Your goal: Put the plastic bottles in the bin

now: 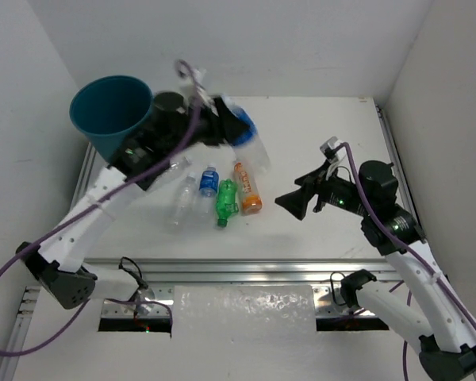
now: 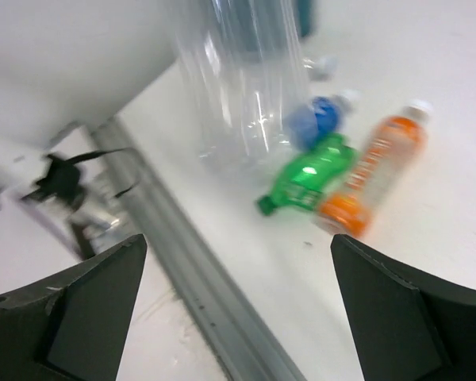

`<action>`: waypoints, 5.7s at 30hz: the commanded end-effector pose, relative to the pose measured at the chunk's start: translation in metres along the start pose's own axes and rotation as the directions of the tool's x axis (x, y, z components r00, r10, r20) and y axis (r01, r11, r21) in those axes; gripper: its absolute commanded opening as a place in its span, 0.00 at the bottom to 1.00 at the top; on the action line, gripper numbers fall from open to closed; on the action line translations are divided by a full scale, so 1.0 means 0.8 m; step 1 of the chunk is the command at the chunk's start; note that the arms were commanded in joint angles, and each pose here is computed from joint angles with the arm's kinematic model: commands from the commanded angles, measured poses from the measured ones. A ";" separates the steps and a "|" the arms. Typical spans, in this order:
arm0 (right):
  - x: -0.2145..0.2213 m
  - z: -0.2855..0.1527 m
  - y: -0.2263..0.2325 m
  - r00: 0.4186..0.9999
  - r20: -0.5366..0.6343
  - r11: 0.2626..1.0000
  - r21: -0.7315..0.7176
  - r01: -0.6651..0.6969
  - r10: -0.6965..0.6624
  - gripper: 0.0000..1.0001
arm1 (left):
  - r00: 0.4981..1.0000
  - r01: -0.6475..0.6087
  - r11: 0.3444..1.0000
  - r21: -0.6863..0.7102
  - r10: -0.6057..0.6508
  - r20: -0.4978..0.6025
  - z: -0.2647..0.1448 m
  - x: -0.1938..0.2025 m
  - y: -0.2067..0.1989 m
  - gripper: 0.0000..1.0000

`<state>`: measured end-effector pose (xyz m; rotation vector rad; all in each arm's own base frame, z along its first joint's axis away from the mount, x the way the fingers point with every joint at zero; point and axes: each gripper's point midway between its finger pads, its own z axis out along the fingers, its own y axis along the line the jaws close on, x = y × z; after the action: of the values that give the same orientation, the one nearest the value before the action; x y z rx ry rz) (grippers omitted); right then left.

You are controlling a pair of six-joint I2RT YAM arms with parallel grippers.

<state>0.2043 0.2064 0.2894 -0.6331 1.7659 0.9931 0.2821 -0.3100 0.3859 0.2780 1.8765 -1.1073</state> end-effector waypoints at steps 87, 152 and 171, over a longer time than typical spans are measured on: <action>-0.015 0.015 0.024 0.994 0.106 0.986 -0.165 -0.002 0.019 0.87 | 0.997 -0.075 0.959 0.273 0.068 0.037 0.017 0.016 -0.071 0.00; 0.276 0.213 -0.197 0.763 -0.362 0.616 0.785 -0.061 0.536 0.66 | 0.946 0.135 0.668 -0.732 0.133 0.296 -0.265 -0.072 0.233 1.00; 0.167 0.141 -0.135 0.929 -0.314 0.887 0.460 -0.032 0.196 0.19 | 0.980 0.142 0.935 -0.325 -0.086 0.182 -0.151 0.006 0.181 1.00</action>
<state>0.2726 0.2245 0.0394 -0.2981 2.5605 0.3787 0.2954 -0.0943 0.3063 -0.2273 1.9839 -0.6273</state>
